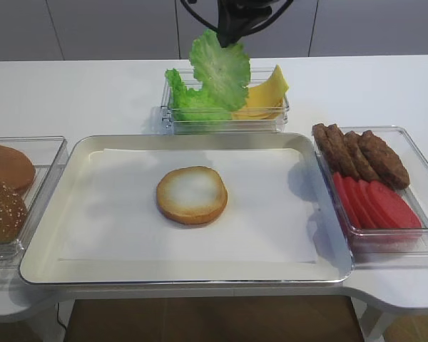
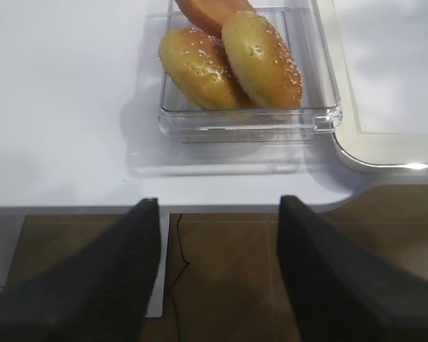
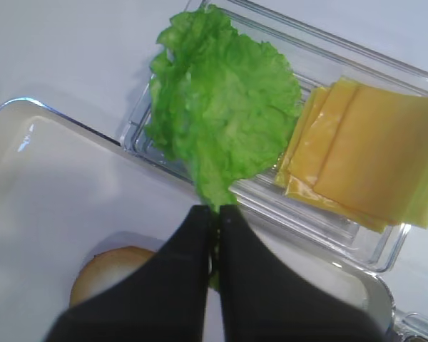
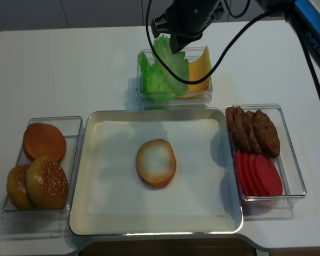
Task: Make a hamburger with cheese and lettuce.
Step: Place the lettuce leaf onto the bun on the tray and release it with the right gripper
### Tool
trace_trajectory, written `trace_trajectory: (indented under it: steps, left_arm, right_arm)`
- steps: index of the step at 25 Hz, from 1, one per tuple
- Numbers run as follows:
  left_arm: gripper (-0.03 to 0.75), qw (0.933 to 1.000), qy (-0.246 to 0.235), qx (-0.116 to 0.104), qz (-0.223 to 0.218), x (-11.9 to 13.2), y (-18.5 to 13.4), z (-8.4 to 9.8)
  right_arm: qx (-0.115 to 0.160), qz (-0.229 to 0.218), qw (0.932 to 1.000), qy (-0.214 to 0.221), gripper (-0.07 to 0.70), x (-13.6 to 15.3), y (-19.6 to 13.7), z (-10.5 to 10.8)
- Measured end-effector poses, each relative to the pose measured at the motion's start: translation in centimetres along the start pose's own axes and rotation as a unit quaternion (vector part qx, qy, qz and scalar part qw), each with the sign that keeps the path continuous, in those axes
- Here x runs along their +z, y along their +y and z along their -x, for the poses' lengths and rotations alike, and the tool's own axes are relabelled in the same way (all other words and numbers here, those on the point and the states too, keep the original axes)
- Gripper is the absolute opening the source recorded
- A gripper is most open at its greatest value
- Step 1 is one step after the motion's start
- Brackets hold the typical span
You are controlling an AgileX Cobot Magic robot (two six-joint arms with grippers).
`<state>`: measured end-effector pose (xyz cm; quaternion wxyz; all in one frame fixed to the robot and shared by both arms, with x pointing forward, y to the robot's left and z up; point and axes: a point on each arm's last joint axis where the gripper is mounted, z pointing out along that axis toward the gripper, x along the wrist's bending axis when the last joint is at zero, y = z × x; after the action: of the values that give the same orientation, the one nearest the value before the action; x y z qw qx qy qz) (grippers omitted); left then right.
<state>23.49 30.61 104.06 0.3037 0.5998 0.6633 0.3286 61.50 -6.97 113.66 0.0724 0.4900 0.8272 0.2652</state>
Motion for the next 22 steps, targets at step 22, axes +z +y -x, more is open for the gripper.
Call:
trace_trajectory:
  steps: [22]
  left_arm:
    - [0.391,1.0000,0.000,0.000,0.000,0.0,0.0,0.0]
  right_arm:
    - [0.005,0.027,0.9991,0.032,0.033,-3.4,-0.2,-1.0]
